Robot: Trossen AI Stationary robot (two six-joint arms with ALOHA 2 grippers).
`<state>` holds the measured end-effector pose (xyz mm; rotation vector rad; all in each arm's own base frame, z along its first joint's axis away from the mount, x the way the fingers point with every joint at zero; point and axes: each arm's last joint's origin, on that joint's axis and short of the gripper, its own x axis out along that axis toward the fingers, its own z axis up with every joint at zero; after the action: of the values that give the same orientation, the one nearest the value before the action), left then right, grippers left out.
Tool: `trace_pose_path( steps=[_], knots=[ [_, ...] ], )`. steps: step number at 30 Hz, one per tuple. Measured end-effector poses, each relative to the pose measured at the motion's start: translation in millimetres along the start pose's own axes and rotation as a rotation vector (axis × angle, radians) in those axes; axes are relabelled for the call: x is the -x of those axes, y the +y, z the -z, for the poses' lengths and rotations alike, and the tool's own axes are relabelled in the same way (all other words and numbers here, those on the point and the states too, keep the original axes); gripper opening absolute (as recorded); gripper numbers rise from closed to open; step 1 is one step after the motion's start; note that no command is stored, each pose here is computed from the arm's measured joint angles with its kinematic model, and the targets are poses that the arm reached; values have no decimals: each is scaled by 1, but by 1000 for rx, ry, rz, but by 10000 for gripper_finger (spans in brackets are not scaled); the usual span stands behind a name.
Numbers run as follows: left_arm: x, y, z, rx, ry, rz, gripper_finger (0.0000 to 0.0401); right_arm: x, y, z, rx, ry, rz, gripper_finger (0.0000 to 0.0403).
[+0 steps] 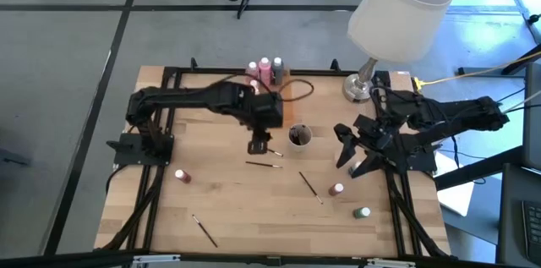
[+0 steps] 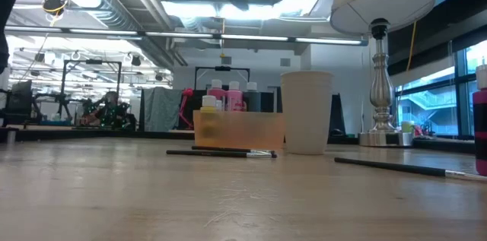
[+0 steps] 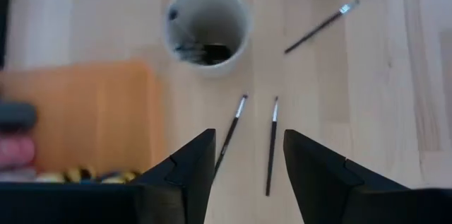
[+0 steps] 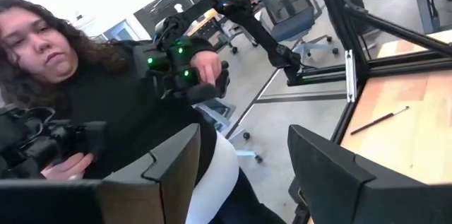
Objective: Pick & Place Paint Supplies
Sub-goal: Put the small pink paint bottle into the orange bin
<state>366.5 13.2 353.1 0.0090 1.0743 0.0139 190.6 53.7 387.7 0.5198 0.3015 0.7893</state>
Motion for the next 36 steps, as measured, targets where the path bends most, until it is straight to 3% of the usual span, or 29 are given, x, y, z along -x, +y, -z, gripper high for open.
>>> trace_pose_path(
  steps=[10,23,30,36],
  knots=[
    [-55,-20,-3,-186,131,35,149,-10,13,8,-5,21,-24,220],
    [-122,-24,1,-294,270,105,128,-14,20,12,-10,32,-37,220],
    [-148,-24,2,-341,277,125,127,-14,19,12,-23,23,-11,220],
    [-148,-25,1,-325,274,136,128,-14,19,12,-23,18,-1,220]
  ],
)
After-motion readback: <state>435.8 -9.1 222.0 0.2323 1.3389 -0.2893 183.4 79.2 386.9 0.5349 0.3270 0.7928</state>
